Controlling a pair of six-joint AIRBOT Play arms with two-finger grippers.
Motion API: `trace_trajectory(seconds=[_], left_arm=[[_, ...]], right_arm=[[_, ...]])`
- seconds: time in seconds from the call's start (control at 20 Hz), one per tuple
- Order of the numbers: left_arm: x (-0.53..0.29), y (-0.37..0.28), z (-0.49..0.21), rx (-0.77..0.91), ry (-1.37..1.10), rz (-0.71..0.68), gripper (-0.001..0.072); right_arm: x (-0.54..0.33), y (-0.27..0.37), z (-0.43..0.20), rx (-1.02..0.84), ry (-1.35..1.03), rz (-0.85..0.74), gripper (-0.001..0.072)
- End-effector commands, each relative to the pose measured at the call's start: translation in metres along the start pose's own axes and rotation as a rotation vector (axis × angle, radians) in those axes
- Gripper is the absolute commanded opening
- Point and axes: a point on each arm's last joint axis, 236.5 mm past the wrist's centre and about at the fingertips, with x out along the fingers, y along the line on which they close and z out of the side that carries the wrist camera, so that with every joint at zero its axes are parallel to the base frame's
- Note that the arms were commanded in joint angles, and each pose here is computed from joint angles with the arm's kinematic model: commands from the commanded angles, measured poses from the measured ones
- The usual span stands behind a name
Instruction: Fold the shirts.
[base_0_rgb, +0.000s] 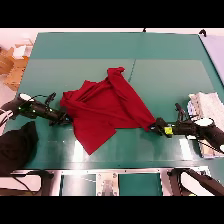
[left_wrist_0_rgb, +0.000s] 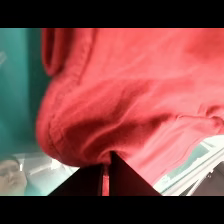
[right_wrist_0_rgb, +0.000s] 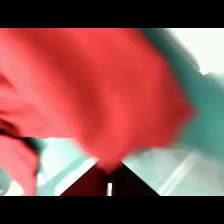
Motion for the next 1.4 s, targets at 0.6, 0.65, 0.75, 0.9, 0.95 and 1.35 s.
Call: trace_trajectory(seconds=[0.6,0.65,0.75,0.9,0.95,1.35], left_arm=[[-0.007,0.02,-0.03,0.067,0.11,0.096,0.0033],[-0.007,0.01,-0.032,0.071,0.117,0.054,0.0034],[-0.025,-0.027,-0.026,0.127,0.08,-0.043,0.0033],[-0.115,-0.136,-0.001,0.359,-0.164,-0.193,0.0032],[-0.16,-0.182,-0.001,0.465,-0.284,-0.239,0.0033],[-0.522,-0.45,-0.269,1.333,-1.52,-0.359,0.0033]], right_arm=[[-0.093,-0.032,0.082,0.443,-0.357,0.274,0.0011],[-0.089,-0.032,0.079,0.426,-0.352,0.278,0.0011],[-0.109,-0.006,0.098,0.359,-0.418,0.381,0.001],[-0.215,0.105,0.144,0.105,-0.569,0.754,0.001],[-0.256,0.145,0.148,-0.019,-0.604,0.842,0.0011],[-0.51,0.42,0.002,-1.028,-1.084,0.779,0.001]])
